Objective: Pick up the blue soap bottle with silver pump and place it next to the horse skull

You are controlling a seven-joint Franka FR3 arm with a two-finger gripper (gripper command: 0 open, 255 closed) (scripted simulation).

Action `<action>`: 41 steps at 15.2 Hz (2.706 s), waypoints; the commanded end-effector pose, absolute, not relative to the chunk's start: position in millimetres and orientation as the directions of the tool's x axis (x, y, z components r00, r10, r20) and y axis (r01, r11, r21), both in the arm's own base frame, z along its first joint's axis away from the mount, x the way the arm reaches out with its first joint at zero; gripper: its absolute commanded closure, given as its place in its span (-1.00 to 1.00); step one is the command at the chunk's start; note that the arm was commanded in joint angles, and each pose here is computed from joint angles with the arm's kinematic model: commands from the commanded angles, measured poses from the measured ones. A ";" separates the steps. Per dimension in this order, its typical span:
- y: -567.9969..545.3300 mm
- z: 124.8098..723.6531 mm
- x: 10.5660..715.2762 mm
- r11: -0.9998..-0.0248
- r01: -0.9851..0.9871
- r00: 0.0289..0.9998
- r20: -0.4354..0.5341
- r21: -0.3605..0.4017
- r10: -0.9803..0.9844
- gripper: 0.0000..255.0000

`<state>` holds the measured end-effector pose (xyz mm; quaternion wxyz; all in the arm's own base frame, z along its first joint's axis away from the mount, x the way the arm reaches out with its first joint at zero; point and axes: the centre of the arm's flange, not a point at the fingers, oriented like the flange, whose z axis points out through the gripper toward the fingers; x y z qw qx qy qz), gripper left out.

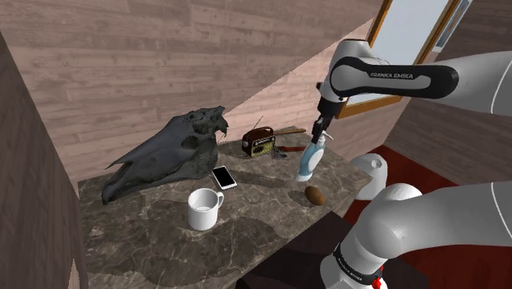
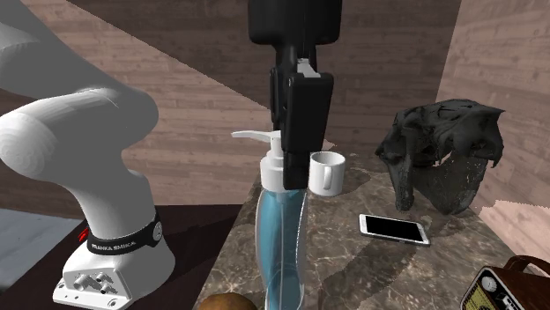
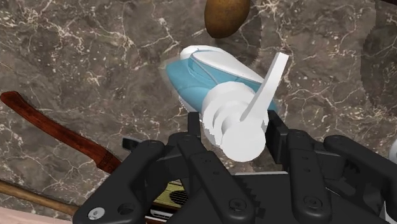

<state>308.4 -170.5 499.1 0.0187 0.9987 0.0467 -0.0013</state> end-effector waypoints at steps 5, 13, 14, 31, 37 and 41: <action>-170.2 531.8 308.4 -0.995 0.093 0.996 -0.004 0.037 0.093 1.00; -170.2 574.0 308.4 -0.995 0.093 0.996 -0.004 0.037 0.093 1.00; -170.2 579.3 308.4 -0.995 0.093 0.996 -0.004 0.037 0.093 1.00; -170.2 669.1 308.4 -0.995 0.093 0.996 -0.004 0.037 0.093 1.00; -170.2 700.8 308.4 -0.995 0.093 0.996 -0.004 0.037 0.093 1.00; -170.2 721.9 308.4 -0.995 0.093 0.996 -0.004 0.037 0.093 1.00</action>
